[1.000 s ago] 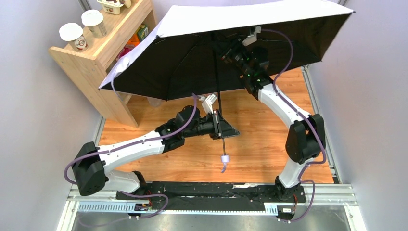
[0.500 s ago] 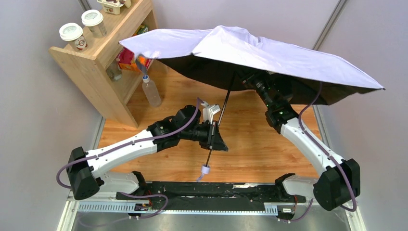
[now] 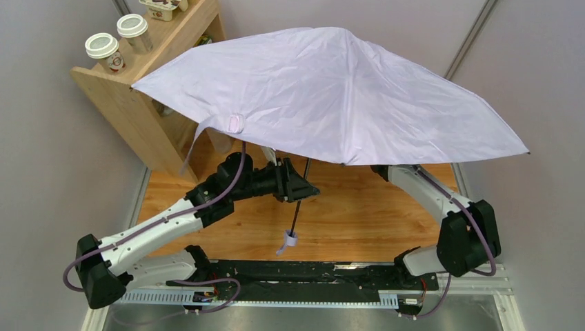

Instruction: Put away the umbrella

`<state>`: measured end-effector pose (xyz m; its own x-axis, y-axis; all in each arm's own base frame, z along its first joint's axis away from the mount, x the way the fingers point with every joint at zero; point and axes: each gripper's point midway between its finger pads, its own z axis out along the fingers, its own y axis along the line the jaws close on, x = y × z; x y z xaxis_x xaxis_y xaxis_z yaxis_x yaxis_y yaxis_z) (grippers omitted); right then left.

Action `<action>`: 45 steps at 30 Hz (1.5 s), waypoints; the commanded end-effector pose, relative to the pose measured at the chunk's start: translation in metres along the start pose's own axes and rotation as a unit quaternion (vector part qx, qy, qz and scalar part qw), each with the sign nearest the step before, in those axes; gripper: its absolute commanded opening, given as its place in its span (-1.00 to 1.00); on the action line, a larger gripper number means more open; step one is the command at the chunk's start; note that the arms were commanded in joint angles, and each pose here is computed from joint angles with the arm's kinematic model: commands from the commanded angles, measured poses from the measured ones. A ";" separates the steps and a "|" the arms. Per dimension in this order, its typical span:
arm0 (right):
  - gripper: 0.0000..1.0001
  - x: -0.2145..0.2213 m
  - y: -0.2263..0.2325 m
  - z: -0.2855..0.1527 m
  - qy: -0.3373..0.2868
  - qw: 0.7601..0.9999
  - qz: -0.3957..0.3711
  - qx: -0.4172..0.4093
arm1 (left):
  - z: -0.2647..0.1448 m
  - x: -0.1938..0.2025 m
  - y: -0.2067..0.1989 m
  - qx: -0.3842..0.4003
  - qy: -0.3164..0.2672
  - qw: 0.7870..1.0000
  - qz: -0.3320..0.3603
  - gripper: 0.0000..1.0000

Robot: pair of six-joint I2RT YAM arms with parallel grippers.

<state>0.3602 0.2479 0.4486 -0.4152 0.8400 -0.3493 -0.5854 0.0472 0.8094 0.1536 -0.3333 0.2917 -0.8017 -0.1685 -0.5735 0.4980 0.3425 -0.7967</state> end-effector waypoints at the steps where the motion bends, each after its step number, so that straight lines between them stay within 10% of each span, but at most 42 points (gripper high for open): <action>1: -1.00 -0.041 0.087 0.015 -0.058 0.984 0.057 -0.161 | 0.000 0.010 -0.019 0.073 0.004 0.997 -0.015 0.19; 7: -1.00 -0.048 0.095 0.031 -0.052 0.972 0.098 -0.205 | -0.015 0.011 -0.036 0.151 -0.032 0.988 -0.016 0.10; 10: -1.00 -0.044 0.089 0.030 -0.045 0.976 0.097 -0.192 | -0.019 0.000 -0.036 0.117 -0.044 0.992 0.021 -0.82; 12: -1.00 -0.040 0.079 0.028 -0.035 0.981 0.097 -0.166 | -0.022 -0.008 -0.029 0.070 -0.048 0.995 0.044 -1.00; 23: -1.00 0.000 0.035 0.036 0.073 0.993 0.051 -0.083 | -0.011 -0.054 -0.034 -0.002 -0.092 0.993 0.071 -1.00; 29: -1.00 0.114 0.025 -0.027 0.219 0.971 0.076 -0.062 | -0.007 -0.090 -0.038 -0.044 -0.103 0.988 0.106 -1.00; 45: -1.00 0.118 0.016 -0.051 0.155 0.983 0.088 -0.054 | -0.012 -0.085 -0.019 -0.079 -0.113 0.987 0.087 -1.00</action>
<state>0.3338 0.2811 0.4042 -0.5409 0.8026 -0.2515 -0.4842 -0.0526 0.8734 0.1567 -0.3156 0.2769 -0.8049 -0.0285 -0.5927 0.4776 0.5615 -0.6757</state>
